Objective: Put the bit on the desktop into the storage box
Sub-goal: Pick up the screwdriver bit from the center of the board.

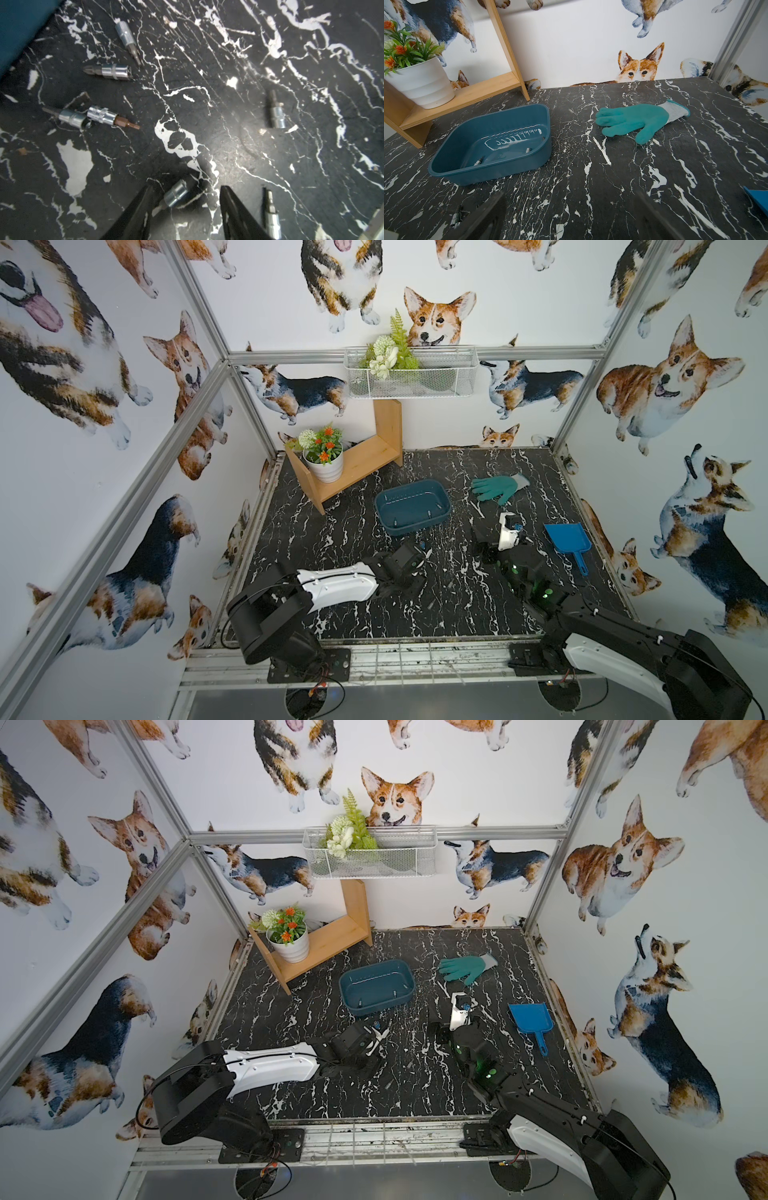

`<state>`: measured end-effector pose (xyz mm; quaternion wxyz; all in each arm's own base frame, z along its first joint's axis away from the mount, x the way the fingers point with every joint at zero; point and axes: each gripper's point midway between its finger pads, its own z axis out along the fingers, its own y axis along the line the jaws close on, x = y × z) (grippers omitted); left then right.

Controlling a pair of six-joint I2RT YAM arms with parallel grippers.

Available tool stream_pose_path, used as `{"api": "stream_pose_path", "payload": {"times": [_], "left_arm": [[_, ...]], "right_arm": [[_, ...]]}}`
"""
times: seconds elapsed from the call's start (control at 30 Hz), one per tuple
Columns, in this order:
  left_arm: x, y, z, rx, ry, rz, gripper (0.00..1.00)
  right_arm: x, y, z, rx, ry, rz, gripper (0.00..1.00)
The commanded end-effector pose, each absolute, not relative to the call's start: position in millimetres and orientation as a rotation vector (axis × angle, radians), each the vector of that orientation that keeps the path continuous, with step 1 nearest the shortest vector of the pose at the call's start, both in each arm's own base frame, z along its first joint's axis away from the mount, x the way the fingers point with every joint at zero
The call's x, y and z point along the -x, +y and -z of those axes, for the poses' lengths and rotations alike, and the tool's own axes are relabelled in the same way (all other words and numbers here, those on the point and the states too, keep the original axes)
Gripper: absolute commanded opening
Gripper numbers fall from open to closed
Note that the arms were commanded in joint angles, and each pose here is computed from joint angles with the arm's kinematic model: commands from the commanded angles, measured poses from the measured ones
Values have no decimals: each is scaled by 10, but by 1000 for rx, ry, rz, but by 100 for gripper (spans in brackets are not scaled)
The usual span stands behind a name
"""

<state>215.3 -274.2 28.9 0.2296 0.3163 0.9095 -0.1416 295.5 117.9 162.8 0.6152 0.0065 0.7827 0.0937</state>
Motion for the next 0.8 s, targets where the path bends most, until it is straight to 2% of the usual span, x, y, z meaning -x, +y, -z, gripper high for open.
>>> {"api": "stream_pose_path", "payload": {"times": [0.0, 0.77], "left_arm": [[-2218, -2807, -347, -872, 2494, 383, 56], [-2180, -2703, -167, -882, 2551, 312, 46]], "right_arm": [[-2971, 1162, -1682, -29, 1779, -213, 100], [-2967, 1162, -1684, -27, 1778, -215, 100]]}}
